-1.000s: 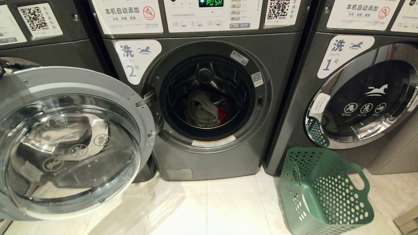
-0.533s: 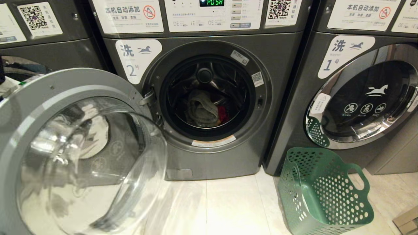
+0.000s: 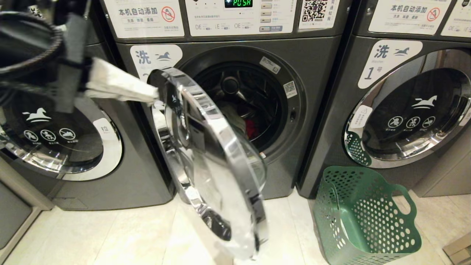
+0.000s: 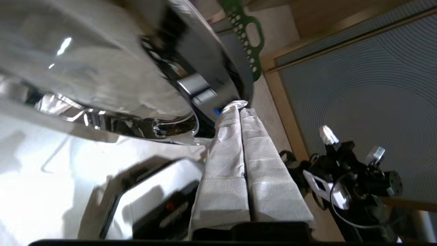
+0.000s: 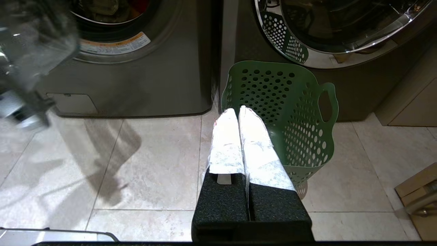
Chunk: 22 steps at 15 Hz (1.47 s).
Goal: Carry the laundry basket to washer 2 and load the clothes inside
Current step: Close the washing machine door with the left hand, then press the washing machine door tightly with the right hand
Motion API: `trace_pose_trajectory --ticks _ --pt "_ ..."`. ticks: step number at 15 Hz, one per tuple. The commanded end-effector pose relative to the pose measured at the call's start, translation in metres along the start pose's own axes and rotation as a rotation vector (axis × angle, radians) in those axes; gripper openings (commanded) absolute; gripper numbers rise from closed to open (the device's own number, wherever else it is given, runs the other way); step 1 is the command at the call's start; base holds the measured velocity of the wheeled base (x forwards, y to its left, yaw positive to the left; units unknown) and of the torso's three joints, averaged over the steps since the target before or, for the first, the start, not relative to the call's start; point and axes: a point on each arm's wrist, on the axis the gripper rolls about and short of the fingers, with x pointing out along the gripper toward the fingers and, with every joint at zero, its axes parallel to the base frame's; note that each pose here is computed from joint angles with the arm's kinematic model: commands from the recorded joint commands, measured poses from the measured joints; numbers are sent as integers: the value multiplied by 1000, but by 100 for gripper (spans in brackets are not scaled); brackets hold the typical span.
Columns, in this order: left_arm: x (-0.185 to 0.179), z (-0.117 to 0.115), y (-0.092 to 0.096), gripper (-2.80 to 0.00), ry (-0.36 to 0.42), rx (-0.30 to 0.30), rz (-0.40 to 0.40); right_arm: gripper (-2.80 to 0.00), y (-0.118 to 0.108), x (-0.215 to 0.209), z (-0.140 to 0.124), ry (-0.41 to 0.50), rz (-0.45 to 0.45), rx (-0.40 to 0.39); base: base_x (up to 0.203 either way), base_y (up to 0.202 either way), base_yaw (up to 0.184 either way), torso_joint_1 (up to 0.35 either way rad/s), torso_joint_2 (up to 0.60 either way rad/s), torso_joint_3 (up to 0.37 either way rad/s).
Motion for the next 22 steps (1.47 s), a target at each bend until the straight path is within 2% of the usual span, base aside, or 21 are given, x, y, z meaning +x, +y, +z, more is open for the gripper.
trace_pose_trajectory --ticks 1,2,3,4,5,7,8,9,11,13,16,18,19,22 --pt "117 15 -34 -280 -168 134 -49 -280 0 0 0 2 -2 0 0 0 0 0 0 0" --pt "151 19 -38 -280 -328 163 93 -280 0 0 0 2 -14 2 0 0 0 0 0 0" --pt "169 25 -39 -280 -502 173 259 -280 -1 0 0 2 -25 15 0 0 0 0 0 0" --pt "175 34 -36 -280 -668 161 402 -280 -1 0 0 2 -26 19 0 0 0 0 0 0" --pt "169 48 -25 -280 -804 140 528 -280 -1 0 0 2 -26 19 0 0 0 0 0 0" --pt "135 76 16 -280 -932 109 739 -280 -1 0 0 -2 -28 19 0 0 0 0 0 0" --pt "116 86 32 -280 -984 88 814 -280 -1 0 3 -32 -30 9 0 0 0 0 0 0" --pt "105 92 40 -280 -1024 75 852 -280 -1 -2 11 -75 -33 1 0 0 0 0 0 0" --pt "113 91 45 -280 -1009 81 855 -280 -2 -10 33 -139 -36 -13 0 0 0 0 0 0" --pt "137 88 55 -280 -967 91 866 -280 -2 -21 50 -140 -35 -17 0 0 0 0 0 0" --pt "153 83 56 -280 -925 130 792 -280 -3 -24 87 -124 -25 -21 0 0 0 0 0 0" --pt "166 79 61 -280 -890 145 786 -280 -3 -4 113 -30 21 -12 0 0 0 0 0 0" --pt "172 77 62 -280 -875 152 782 -280 -2 12 122 35 81 -6 0 0 0 0 0 0" --pt "194 69 61 -280 -835 166 766 -280 3 72 133 273 350 40 0 0 0 0 0 0"
